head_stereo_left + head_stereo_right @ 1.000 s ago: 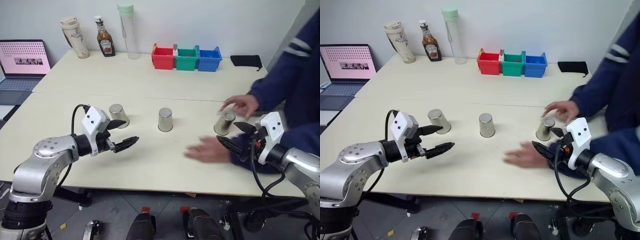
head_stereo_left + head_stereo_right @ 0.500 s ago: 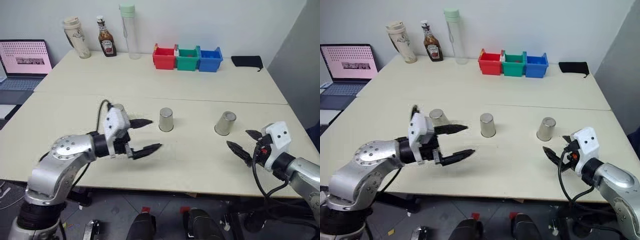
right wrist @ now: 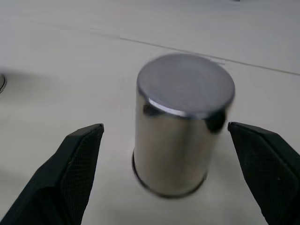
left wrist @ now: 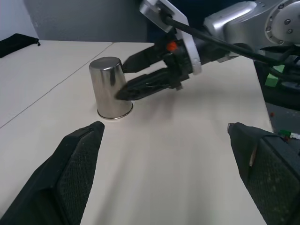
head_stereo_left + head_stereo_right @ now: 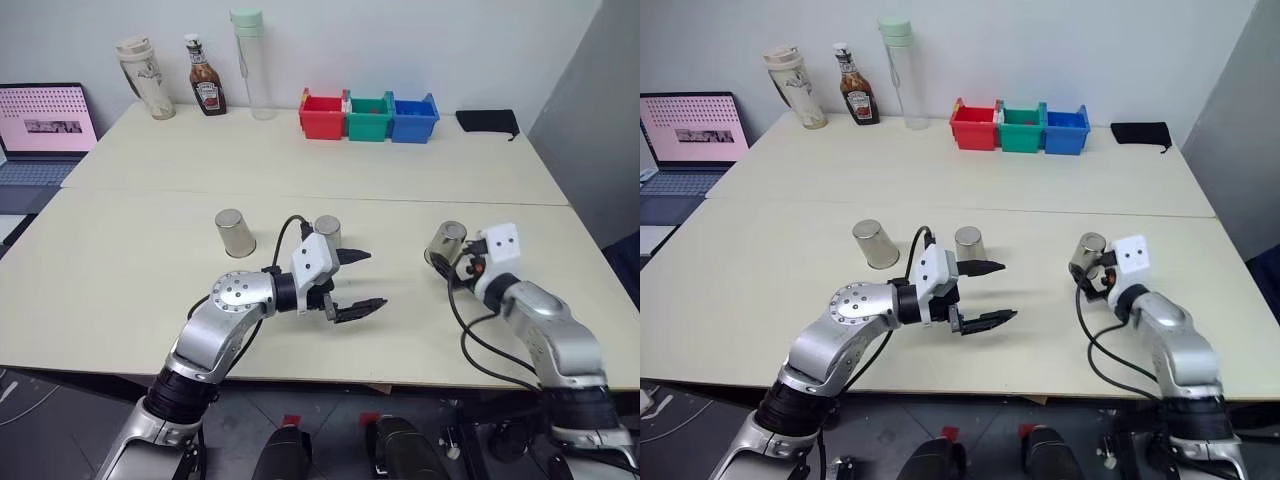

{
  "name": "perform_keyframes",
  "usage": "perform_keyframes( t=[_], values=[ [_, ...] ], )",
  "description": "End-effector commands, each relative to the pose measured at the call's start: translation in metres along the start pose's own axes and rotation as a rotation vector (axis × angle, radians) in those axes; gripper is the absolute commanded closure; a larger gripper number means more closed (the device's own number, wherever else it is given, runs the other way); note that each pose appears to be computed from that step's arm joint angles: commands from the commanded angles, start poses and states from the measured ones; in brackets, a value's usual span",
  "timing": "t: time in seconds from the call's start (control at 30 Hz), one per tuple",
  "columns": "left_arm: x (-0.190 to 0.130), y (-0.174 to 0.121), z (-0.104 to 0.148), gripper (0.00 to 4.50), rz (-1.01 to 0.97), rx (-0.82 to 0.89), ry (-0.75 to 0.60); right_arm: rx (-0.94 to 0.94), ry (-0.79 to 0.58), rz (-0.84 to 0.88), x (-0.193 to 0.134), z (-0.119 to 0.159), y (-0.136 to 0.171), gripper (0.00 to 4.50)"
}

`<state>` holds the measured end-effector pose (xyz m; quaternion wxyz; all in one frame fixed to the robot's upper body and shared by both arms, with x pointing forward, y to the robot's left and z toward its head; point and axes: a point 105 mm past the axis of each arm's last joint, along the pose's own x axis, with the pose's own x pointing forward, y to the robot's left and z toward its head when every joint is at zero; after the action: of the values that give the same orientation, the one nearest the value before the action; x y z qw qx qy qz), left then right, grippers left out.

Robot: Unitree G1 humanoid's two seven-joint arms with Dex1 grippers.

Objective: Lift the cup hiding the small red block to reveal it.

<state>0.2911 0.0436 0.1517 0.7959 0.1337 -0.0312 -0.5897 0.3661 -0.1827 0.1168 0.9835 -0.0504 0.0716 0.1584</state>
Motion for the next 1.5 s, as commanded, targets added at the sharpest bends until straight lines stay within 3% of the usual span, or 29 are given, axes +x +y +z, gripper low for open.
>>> perform_keyframes(
  t=[0.03, 0.17, 0.43, 0.47, 0.6, 0.7, 0.9, 1.0, 1.13, 1.2, 1.37, 1.5],
  values=[
    [0.001, 0.003, 0.011, 0.02, 0.008, 0.049, -0.026, -0.002, -0.046, -0.034, 0.010, 0.009, -0.008, 0.00],
    [-0.001, 0.006, 0.013, 0.02, 0.028, 0.046, -0.027, -0.004, -0.051, -0.051, 0.016, 0.008, -0.013, 0.00],
    [-0.002, 0.008, 0.014, 0.00, 0.042, 0.045, -0.027, -0.040, -0.089, -0.073, 0.020, 0.016, -0.018, 1.76],
    [-0.002, 0.009, 0.013, 0.00, 0.048, 0.043, -0.027, -0.045, -0.113, -0.063, 0.018, 0.022, -0.017, 1.76],
    [-0.002, 0.011, 0.013, 0.00, 0.057, 0.041, -0.031, -0.021, -0.251, -0.036, -0.005, 0.069, -0.011, 1.76],
    [-0.002, 0.013, 0.014, 0.00, 0.063, 0.038, -0.031, 0.004, -0.283, -0.075, -0.021, 0.085, -0.016, 1.76],
    [0.000, 0.013, 0.007, 0.00, 0.055, 0.029, -0.009, 0.028, -0.099, -0.300, -0.033, 0.043, -0.057, 1.76],
    [0.003, 0.013, 0.009, 0.00, 0.042, 0.025, -0.017, 0.047, -0.001, -0.318, -0.030, 0.011, -0.063, 1.76],
    [0.004, 0.015, 0.013, 0.00, 0.041, 0.025, -0.025, 0.113, 0.010, -0.296, -0.026, -0.010, -0.063, 1.76],
    [0.004, 0.017, 0.013, 0.00, 0.042, 0.026, -0.023, 0.123, 0.005, -0.277, -0.026, -0.016, -0.061, 1.04],
    [0.002, 0.017, 0.012, 0.00, 0.045, 0.024, -0.018, 0.113, 0.005, -0.271, -0.031, -0.021, -0.058, 0.02],
    [0.001, 0.018, 0.012, 0.00, 0.050, 0.019, -0.009, 0.128, 0.039, -0.282, -0.048, -0.025, -0.058, 0.02]
  ],
)
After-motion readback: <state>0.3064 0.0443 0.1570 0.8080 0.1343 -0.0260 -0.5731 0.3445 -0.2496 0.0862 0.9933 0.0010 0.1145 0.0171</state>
